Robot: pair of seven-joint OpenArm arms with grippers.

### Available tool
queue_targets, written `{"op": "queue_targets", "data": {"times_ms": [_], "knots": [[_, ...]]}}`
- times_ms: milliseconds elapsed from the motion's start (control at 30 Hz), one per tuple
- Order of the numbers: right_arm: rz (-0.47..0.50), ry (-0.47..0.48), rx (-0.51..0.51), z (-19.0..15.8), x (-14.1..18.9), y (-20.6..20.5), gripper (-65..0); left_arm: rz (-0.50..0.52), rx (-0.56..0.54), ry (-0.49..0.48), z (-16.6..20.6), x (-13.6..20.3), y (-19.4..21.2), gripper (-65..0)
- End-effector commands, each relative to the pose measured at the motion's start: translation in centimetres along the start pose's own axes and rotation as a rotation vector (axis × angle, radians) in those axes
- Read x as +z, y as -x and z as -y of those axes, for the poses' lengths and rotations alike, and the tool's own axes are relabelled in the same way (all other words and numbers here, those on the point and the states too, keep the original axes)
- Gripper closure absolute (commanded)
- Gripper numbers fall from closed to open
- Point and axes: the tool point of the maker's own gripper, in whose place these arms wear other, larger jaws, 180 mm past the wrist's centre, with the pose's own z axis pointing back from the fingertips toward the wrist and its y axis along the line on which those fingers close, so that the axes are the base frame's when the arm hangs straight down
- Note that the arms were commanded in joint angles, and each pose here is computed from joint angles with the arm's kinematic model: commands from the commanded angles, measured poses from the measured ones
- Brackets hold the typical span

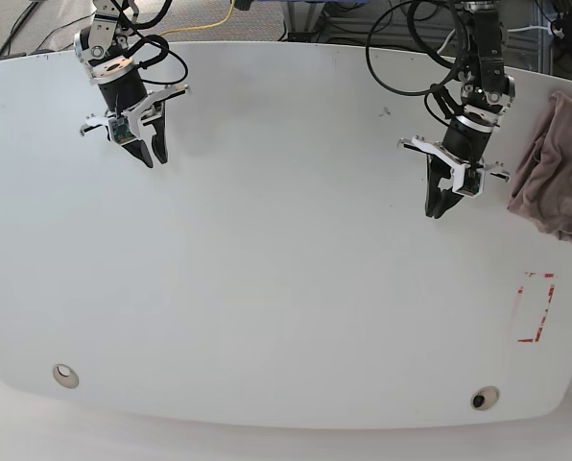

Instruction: Layout the t-shirt on the table in an organized manner, then fold the t-shirt properly

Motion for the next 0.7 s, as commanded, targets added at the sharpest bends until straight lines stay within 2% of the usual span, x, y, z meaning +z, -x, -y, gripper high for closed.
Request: {"op": "queue_targets", "data": {"times_ms": [0, 67, 267, 667], "knots": [[0.037, -0.01, 0.008, -0.6, 1.6, -1.0, -12.2, 0.05, 0.002, 0.008, 0.8, 1.5, -1.3, -4.2], [0.009, -0.021, -0.003, -1.3, 2.9, -0.3, -12.2, 0.026, 0.005, 0.017, 1.6, 2.9, -0.7, -4.2], [-0.047, -0.044, -0.137, -2.9, 7.3, 1.8, -12.2, -0.079, 0.018, 0.045, 3.6, 7.9, 1.7, -4.2], [-0.244, -0.074, -0.274, -5.9, 15.4, 5.8, -12.2, -0.391, 0.079, 0.096, 7.3, 19.6, 7.4, -3.9]]}}
